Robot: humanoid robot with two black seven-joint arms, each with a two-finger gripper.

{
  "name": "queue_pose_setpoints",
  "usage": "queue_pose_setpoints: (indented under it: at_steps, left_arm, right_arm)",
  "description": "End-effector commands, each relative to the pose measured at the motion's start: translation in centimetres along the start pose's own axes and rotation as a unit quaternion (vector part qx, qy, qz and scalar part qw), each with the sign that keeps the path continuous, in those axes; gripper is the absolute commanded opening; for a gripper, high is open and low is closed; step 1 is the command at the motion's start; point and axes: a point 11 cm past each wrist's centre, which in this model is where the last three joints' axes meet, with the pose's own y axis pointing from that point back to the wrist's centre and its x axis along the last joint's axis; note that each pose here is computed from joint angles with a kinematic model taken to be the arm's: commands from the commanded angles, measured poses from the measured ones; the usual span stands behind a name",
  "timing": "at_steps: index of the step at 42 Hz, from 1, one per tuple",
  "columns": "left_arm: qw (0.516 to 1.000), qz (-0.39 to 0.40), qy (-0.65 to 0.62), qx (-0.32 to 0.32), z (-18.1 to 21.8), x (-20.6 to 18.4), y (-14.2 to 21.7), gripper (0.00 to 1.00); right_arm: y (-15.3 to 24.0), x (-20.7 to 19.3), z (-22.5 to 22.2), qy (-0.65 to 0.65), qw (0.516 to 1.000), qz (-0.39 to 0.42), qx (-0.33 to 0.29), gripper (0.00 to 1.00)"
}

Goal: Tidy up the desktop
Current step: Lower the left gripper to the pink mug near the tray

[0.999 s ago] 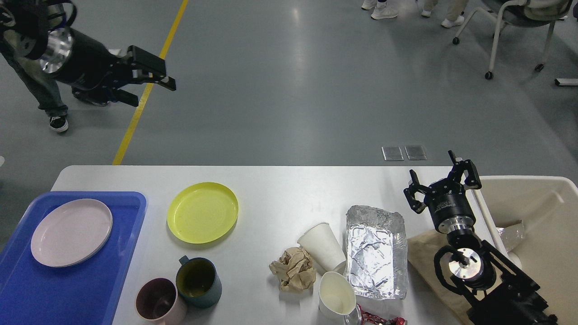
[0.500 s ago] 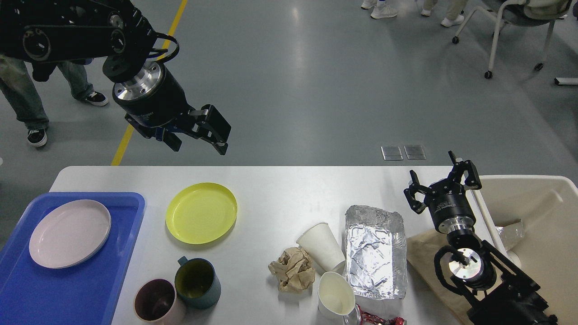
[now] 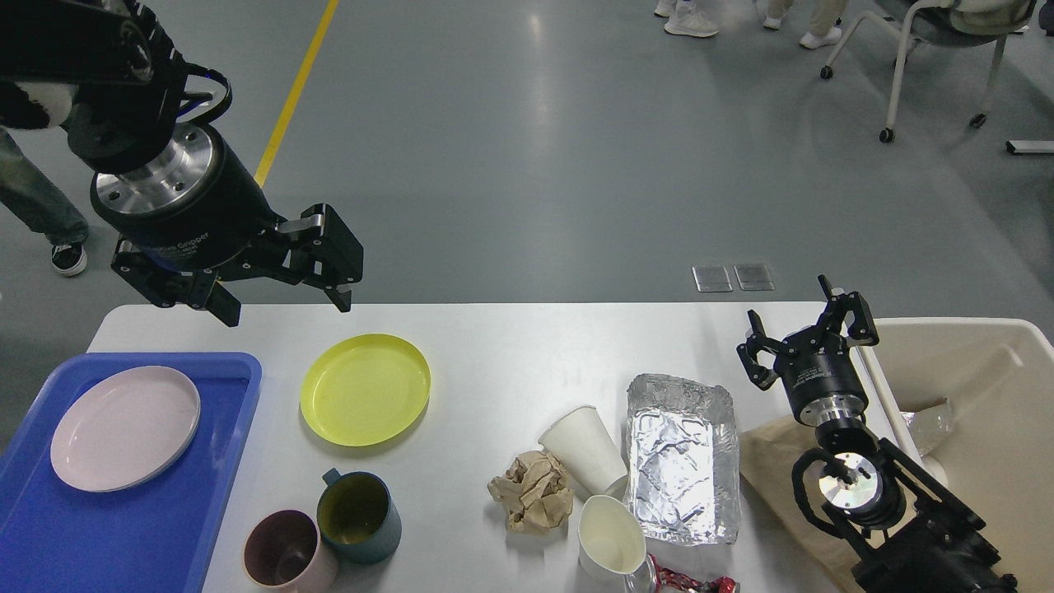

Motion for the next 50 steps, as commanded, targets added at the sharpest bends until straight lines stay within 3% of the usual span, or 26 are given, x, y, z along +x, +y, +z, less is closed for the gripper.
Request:
queue_pose_setpoints:
  at_steps: [1, 14, 25, 34, 40, 50]
  left_arm:
    - [1.0, -0.004, 0.003, -0.004, -0.1, -0.7, 0.3, 0.97]
    - [0.999, -0.018, 0.027, -0.007, -1.5, -0.8, -0.6, 0.97]
    - [0.995, -0.07, 0.065, -0.011, -4.0, -1.6, -5.9, 0.95]
    - [0.989, -0.099, 0.109, 0.018, -9.4, -3.4, -11.9, 0.91]
    - [0.991, -0.078, 0.11, 0.02, -12.6, -4.2, -14.8, 0.92]
    - [0.986, -0.111, 0.12, 0.029, -17.2, -8.6, -19.6, 0.91]
  right_arm:
    - [0.0, -0.1, 0.0, 0.0, 1.0, -0.001, 0.0, 1.0]
    - [0.0, -0.1, 0.0, -0.001, 1.0, -0.001, 0.0, 1.0]
    - [0.0, -0.1, 0.0, -0.001, 1.0, -0.001, 0.0, 1.0]
    - [0.0, -0.1, 0.0, -0.001, 1.0, -0.001, 0.0, 1.0]
    - [0.0, 0.0, 0.0, 0.0, 1.0, 0.0, 0.0, 1.0]
    - [0.0, 0.0, 0.0, -0.001, 1.0, 0.0, 0.0, 1.0]
